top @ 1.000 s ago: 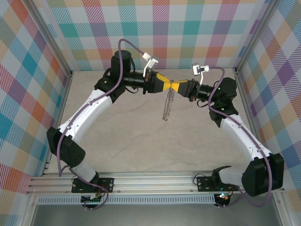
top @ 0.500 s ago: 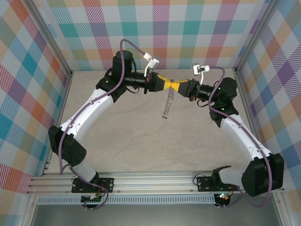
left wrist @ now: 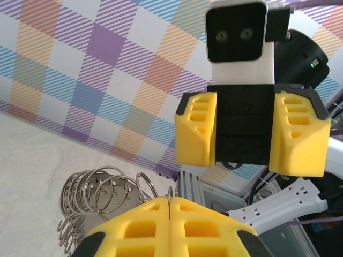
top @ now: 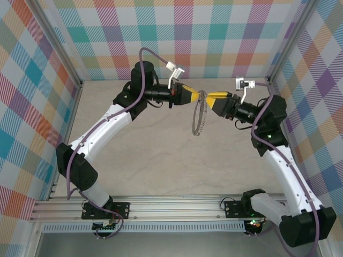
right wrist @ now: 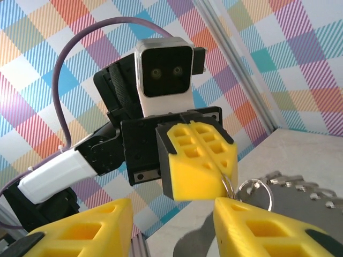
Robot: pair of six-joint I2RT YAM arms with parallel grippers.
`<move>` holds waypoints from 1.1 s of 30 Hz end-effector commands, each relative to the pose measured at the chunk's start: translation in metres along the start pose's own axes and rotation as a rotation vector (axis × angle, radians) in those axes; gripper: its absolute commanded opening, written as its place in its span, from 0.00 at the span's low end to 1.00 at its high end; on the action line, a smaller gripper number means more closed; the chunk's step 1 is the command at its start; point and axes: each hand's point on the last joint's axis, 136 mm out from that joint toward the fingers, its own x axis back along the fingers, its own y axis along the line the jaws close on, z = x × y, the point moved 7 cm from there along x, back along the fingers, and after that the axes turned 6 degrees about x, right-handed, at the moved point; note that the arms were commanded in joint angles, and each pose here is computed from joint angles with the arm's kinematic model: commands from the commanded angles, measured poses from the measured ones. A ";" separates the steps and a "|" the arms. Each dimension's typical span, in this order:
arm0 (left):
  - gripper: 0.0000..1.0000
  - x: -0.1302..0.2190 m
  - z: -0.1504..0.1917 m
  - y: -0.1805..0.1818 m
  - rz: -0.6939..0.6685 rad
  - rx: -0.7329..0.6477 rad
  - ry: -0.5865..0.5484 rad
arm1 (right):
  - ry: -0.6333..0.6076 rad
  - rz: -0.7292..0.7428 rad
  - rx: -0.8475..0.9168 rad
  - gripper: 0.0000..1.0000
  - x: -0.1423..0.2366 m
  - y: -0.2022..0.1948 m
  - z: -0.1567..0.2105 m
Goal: Put the keys on the keyring
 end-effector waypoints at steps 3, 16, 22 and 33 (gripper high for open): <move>0.00 0.011 -0.019 -0.029 0.028 -0.089 -0.072 | 0.010 0.059 -0.047 0.46 0.003 -0.015 0.020; 0.00 0.013 -0.021 -0.029 0.008 -0.081 -0.089 | 0.043 0.060 -0.054 0.49 -0.016 -0.017 0.031; 0.00 0.012 -0.020 -0.029 0.006 -0.075 -0.089 | 0.045 0.076 -0.064 0.47 -0.022 -0.026 0.031; 0.00 0.013 -0.019 -0.027 -0.012 -0.067 -0.094 | 0.070 0.050 -0.054 0.38 -0.032 -0.021 0.030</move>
